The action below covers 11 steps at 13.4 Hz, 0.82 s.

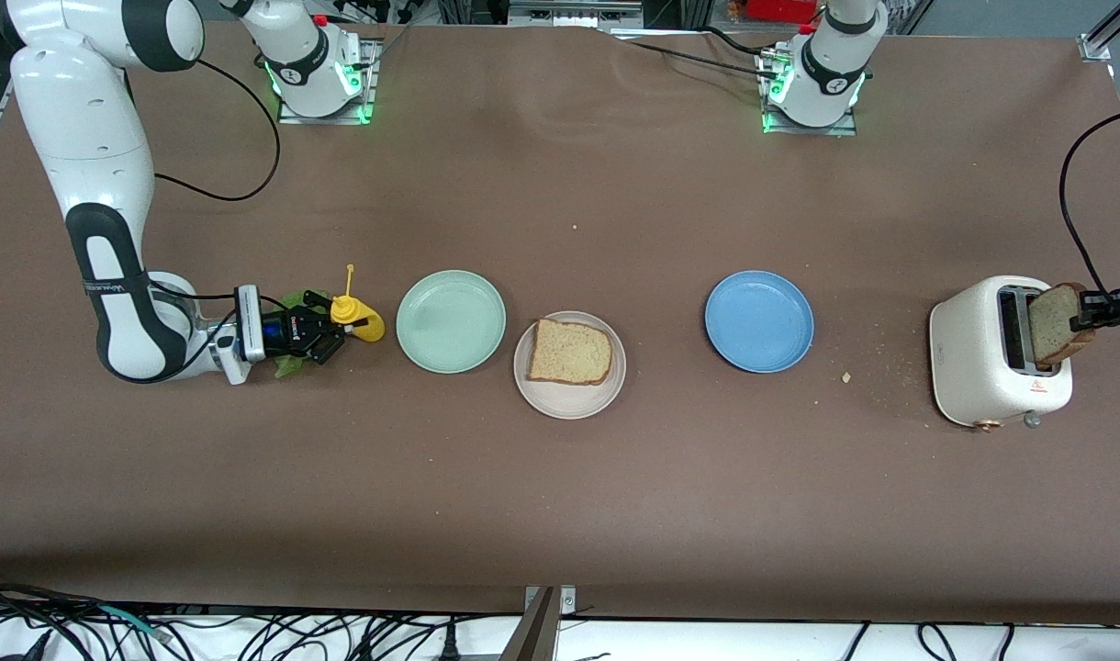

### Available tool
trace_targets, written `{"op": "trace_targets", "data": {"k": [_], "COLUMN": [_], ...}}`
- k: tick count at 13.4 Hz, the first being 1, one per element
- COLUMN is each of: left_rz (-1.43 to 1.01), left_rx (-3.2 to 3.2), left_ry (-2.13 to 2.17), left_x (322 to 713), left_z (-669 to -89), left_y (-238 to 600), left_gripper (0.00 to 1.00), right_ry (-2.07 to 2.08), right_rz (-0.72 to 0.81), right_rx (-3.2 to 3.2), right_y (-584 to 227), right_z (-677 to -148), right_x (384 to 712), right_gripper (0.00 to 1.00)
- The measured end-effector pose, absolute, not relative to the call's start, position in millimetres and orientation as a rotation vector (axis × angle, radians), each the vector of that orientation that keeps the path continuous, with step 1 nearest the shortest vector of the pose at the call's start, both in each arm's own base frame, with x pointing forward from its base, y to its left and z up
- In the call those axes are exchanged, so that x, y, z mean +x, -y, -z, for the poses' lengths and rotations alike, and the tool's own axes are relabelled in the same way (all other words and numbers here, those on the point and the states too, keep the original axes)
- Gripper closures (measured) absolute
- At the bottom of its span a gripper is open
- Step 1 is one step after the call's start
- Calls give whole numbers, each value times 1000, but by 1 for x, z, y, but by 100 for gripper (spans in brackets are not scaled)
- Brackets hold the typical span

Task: Make sandwich in beige plate with both arms
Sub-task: 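Return the mustard bottle beside the lettuce leaf with the right gripper, then lift the second slice with the left gripper while the right gripper releases the mustard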

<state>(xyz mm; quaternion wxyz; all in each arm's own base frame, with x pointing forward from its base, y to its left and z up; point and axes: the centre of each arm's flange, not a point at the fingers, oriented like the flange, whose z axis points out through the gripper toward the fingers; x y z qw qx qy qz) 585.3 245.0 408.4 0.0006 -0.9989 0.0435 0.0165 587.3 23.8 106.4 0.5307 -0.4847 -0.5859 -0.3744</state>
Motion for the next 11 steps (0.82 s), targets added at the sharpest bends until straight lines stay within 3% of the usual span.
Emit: {"op": "trace_targets", "data": {"k": [8, 11], "left_rz": [-63, -85], "left_rx": [-3140, -3141], "left_ry": [-211, -267], "left_x": [603, 609], "left_z": [-469, -475], "left_y": [-220, -198], "left_gripper": [92, 92], "right_ry": [1419, 1462], "right_rz": [871, 734], "right_rx": [-1174, -1259], "right_y": [-10, 19], "right_z": [-110, -141], "right_x": [590, 603], "right_gripper": [3, 1]}}
